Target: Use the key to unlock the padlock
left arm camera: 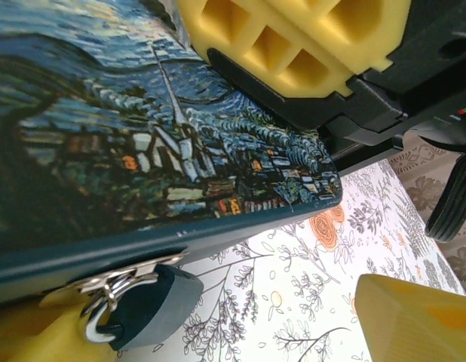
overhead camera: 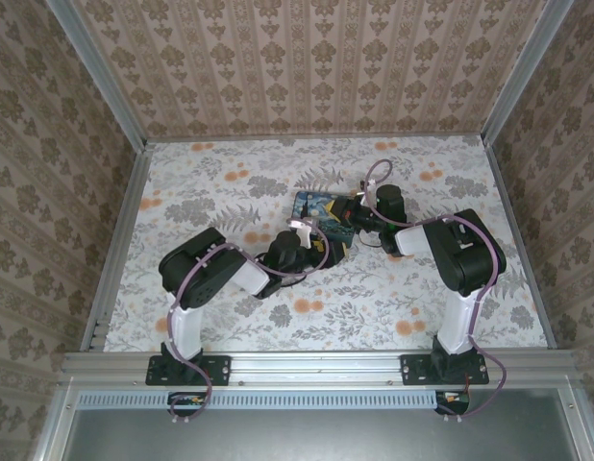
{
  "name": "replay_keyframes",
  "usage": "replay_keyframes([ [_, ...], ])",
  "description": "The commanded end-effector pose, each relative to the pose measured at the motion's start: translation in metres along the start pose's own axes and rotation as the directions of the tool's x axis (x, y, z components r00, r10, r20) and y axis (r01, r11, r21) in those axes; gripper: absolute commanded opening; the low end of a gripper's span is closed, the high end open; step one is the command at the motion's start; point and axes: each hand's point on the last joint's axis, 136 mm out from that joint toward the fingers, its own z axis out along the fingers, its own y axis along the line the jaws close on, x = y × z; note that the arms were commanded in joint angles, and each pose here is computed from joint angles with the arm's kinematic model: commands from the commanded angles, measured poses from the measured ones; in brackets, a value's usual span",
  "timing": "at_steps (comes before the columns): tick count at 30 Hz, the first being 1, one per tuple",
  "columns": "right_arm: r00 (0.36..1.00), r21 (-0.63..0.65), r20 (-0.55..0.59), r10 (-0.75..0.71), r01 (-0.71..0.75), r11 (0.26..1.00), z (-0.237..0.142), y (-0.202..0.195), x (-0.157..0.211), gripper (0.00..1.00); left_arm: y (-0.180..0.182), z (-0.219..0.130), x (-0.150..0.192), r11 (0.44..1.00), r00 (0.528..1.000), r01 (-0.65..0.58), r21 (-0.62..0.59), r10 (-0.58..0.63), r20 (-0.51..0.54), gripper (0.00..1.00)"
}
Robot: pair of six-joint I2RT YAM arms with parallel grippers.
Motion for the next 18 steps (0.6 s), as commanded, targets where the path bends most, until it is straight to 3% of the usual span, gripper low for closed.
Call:
replay_keyframes([
  [1, 0.999, 0.038, -0.023, 0.037, -0.036, 0.999, 0.001, -0.019, 0.011, 0.00, 0.005, 0.001, 0.003, 0.999, 0.999, 0.045, 0.008, -0.045, 0.015, 0.77],
  [7, 0.999, 0.039, -0.023, 0.039, -0.038, 0.999, 0.001, -0.020, 0.011, 0.00, 0.016, -0.004, 0.000, 0.998, 0.997, 0.066, -0.024, -0.065, 0.045, 0.57],
  [18, 0.999, 0.039, -0.021, 0.043, -0.042, 0.998, 0.001, -0.022, 0.012, 0.00, 0.025, -0.009, -0.005, 0.994, 0.992, 0.102, -0.049, -0.098, 0.078, 0.37],
])
